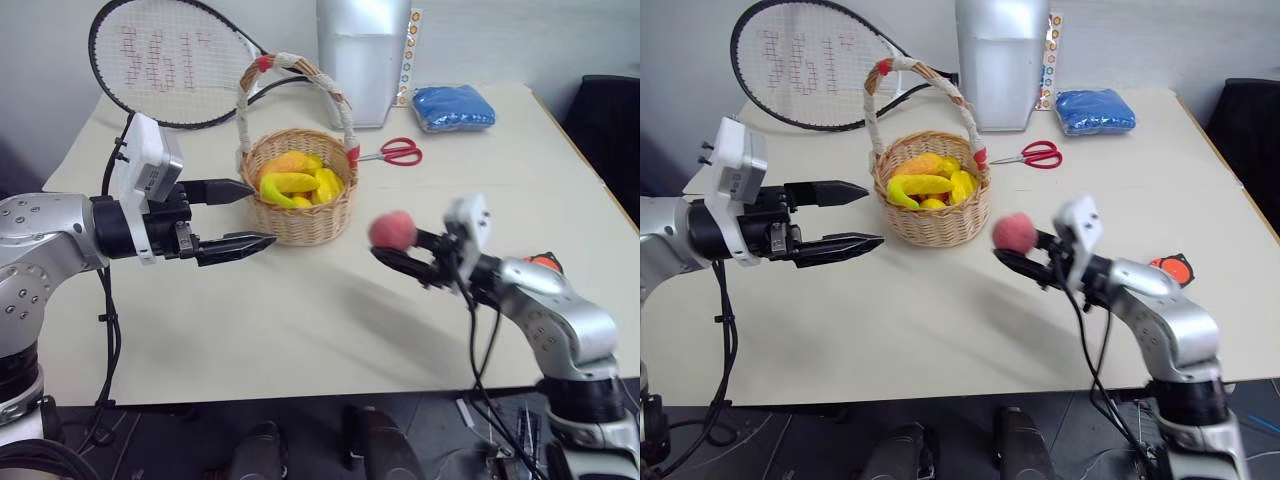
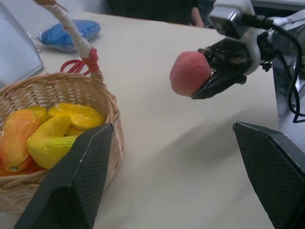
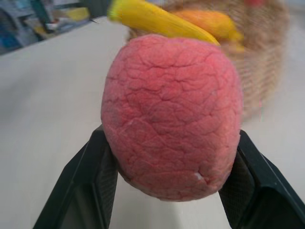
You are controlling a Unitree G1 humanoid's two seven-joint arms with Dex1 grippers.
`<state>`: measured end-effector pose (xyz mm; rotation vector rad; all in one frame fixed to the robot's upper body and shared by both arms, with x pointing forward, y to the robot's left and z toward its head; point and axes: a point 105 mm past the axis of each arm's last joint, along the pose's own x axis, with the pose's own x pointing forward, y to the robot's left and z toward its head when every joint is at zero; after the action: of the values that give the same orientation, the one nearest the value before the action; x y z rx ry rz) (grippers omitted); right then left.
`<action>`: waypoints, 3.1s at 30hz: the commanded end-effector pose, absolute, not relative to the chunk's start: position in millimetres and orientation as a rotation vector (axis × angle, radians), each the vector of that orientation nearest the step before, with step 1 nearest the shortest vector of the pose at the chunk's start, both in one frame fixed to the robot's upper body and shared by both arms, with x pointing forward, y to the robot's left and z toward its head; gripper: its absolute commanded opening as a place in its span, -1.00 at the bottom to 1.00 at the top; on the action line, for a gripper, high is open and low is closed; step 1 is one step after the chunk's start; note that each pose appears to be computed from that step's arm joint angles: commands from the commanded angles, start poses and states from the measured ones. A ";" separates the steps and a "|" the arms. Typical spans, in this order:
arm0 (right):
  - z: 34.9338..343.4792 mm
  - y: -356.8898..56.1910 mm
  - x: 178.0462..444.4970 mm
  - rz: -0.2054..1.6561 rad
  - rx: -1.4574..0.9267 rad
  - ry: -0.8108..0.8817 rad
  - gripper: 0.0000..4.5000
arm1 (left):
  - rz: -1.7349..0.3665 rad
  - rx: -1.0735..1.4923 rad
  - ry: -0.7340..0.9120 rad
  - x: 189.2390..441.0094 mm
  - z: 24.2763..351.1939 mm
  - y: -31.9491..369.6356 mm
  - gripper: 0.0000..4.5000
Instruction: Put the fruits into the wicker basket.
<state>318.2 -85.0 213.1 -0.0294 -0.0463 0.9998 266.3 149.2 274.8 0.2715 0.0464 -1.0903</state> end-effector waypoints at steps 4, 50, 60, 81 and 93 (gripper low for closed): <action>251.8 -23.4 348.9 0.947 -0.045 -0.132 0.04 | -1.041 0.301 0.003 260.5 287.4 156.4 0.87; 264.9 -43.9 414.1 0.565 0.055 -0.295 0.27 | -1.025 0.271 -0.107 268.3 311.1 154.6 0.87; 286.5 -70.2 385.4 0.597 -0.024 -0.448 -0.91 | -1.027 0.256 -0.106 271.1 309.3 154.7 0.87; 276.3 -330.2 383.3 0.081 -0.231 -0.313 -0.91 | -1.250 0.209 -0.221 256.1 315.3 120.9 0.87; 252.0 -344.1 356.5 0.193 -0.259 -0.193 0.57 | -1.300 0.190 -0.203 253.6 306.3 123.1 0.87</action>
<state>371.5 -334.7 216.4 -0.2118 -0.1047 0.1988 259.8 120.4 300.8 0.1834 -0.1832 -1.2748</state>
